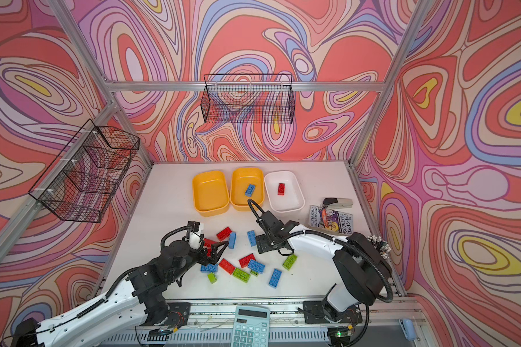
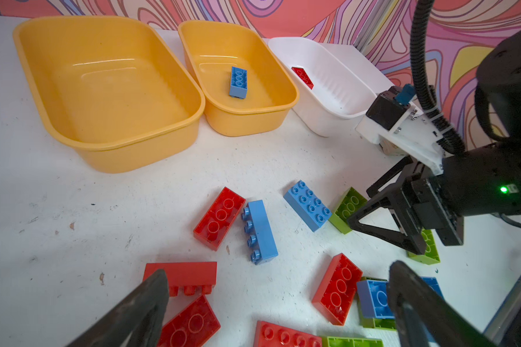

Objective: Sort the legos into containers by color
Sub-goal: 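Lower the right gripper onto the lime-green brick beside a blue brick, then lift the lime-green brick and drop it into the farther yellow tub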

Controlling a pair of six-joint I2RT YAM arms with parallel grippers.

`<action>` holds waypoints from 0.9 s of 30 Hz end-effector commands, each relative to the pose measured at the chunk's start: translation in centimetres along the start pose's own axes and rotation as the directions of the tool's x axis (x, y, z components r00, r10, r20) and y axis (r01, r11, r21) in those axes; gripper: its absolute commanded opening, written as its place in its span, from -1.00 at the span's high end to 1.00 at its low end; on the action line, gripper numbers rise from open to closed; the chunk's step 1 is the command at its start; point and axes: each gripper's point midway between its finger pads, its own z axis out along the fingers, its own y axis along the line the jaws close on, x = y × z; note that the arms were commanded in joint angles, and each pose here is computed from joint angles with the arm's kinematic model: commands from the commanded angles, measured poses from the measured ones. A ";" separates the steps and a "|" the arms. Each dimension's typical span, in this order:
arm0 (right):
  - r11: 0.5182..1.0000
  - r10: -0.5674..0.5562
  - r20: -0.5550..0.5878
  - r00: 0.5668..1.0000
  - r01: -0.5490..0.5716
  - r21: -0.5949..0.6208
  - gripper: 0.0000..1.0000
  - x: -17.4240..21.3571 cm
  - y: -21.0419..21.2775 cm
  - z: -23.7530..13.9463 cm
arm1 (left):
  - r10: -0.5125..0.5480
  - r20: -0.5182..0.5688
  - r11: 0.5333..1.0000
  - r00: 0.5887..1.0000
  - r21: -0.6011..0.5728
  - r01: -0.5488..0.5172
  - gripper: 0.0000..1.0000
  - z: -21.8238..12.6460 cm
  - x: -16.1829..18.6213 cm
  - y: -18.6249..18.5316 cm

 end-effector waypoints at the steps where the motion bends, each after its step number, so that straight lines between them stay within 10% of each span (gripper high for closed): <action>1: 1.000 -0.023 0.019 1.000 0.024 -0.012 -0.71 -1.0 0.8 0.3 | -0.006 -0.014 0.999 1.000 -0.031 0.005 -1.00 0.1 0.6 0.6; 27: 0.998 -0.015 0.053 0.998 0.012 0.058 -0.22 -3.7 0.6 -0.5 | 0.003 -0.026 0.998 1.000 -0.065 -0.004 -1.00 0.3 1.6 1.5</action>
